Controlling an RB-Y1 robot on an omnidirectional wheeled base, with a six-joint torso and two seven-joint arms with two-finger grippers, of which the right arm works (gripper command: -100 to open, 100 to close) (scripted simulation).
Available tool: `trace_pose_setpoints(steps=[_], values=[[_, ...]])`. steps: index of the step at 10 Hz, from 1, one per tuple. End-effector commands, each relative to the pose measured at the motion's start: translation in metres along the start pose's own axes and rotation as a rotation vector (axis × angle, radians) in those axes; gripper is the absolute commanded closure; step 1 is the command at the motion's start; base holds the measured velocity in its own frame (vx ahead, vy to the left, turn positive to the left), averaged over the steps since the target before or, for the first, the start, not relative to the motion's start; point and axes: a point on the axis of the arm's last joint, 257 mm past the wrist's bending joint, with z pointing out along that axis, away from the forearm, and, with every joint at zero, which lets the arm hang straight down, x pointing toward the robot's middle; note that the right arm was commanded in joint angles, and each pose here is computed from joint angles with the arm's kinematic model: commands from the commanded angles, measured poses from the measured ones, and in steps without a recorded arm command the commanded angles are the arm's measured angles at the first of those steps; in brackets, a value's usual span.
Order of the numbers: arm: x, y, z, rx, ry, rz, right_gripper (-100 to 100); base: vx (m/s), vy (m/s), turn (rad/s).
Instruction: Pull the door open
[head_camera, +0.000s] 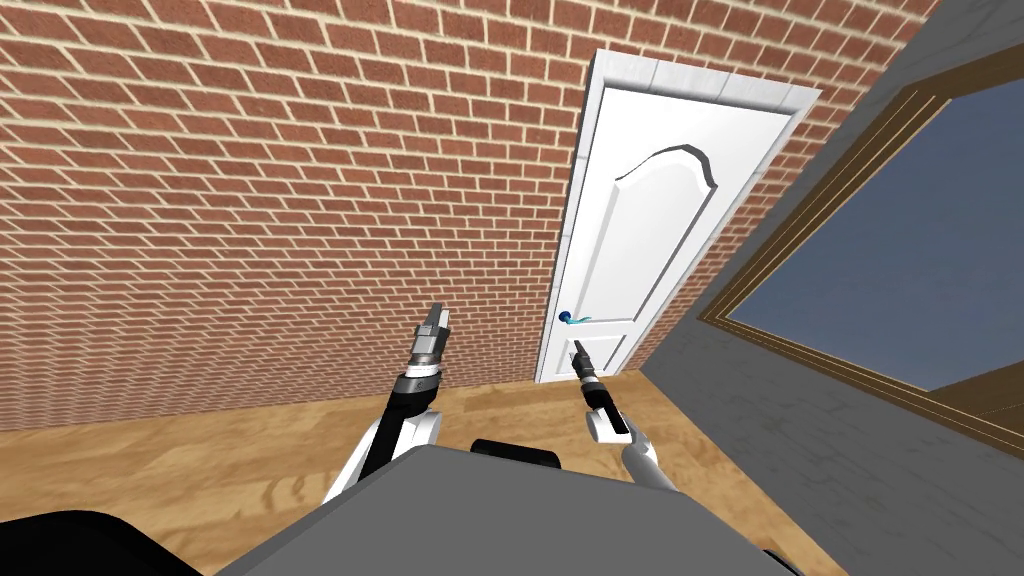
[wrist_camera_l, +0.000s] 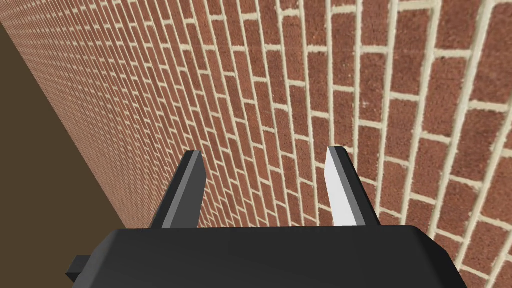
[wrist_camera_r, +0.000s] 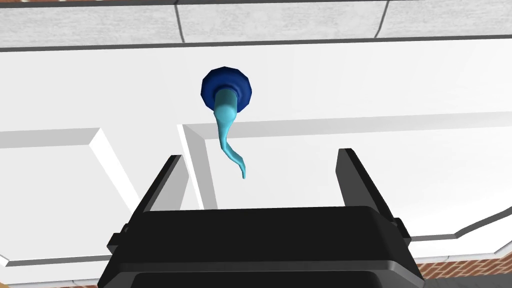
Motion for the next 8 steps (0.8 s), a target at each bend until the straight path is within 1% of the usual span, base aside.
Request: trace_pose_setpoints(steps=[1,3,4,5,6,8], values=[[-0.004,-0.004,0.0007,0.009,-0.004,-0.003,-100,0.017,-0.108,0.109],[-0.008,-0.009,0.0017,0.020,-0.009,-0.008,-100,0.032,-0.103,0.094],[-0.013,-0.014,0.0025,0.031,-0.014,-0.012,-100,0.035,-0.132,0.188],[-0.013,-0.014,0.0025,0.031,-0.014,-0.012,-100,0.018,-0.114,0.076],[-0.018,-0.018,0.0033,0.041,-0.020,-0.017,-100,0.023,-0.112,0.126],[-0.022,-0.021,0.0039,0.049,-0.024,-0.021,-100,0.009,-0.116,0.093]])
